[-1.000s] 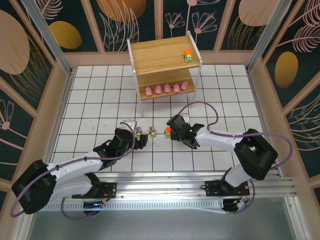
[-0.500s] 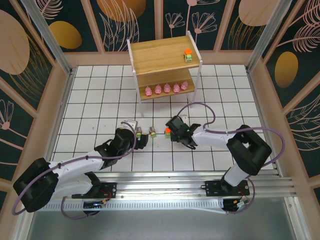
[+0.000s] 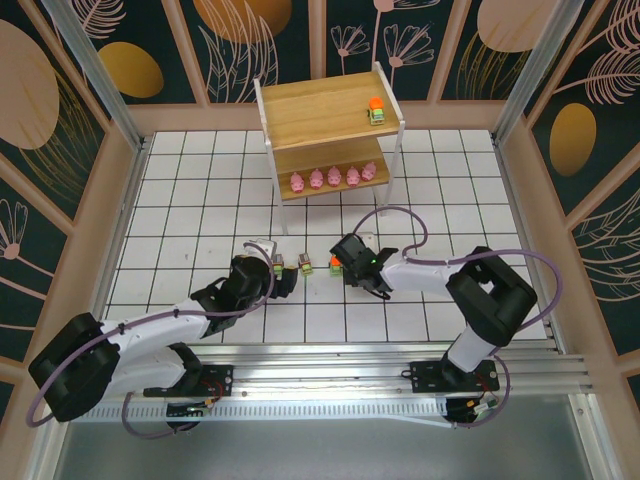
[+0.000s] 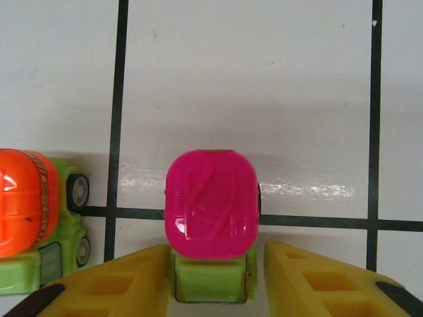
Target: Place and organize the plastic toys onto the shelf
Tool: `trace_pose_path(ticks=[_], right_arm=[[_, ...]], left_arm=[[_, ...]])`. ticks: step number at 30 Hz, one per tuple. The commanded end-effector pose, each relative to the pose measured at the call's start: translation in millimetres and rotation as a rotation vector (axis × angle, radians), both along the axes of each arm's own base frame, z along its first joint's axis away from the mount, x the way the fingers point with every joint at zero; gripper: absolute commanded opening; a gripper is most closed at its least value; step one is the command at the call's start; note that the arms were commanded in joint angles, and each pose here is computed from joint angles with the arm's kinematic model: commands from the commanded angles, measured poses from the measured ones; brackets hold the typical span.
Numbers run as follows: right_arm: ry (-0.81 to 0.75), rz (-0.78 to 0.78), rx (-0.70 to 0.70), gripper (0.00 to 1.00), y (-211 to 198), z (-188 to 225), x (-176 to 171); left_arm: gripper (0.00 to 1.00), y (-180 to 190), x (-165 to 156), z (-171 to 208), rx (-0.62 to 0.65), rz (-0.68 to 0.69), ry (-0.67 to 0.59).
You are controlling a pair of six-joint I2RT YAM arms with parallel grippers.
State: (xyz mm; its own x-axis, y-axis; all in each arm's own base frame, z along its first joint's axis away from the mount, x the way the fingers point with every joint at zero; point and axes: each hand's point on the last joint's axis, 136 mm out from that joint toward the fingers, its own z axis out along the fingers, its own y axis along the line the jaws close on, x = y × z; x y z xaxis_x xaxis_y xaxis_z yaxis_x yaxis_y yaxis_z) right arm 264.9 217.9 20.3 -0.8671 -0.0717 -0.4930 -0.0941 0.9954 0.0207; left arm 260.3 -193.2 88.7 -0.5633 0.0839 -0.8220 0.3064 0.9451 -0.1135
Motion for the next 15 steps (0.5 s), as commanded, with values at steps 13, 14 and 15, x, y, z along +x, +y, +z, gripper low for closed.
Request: trace_pose_path(ticks=[13,14,15], right_arm=[[-0.036,0.002,-0.060,0.27,-1.8,8.5,10.0],[-0.038,0.001,-0.059,0.25,-2.1,9.3,10.0],[-0.040,0.002,-0.058,0.24,-1.7,10.1,9.6]], left_arm=[[0.99,-4.6,8.0,11.7,-0.024,0.011,-0.029],[0.99,-4.8,8.0,11.8,-0.024,0.010,-0.030],[0.99,-4.4,8.1,11.7,-0.023,0.012,-0.029]])
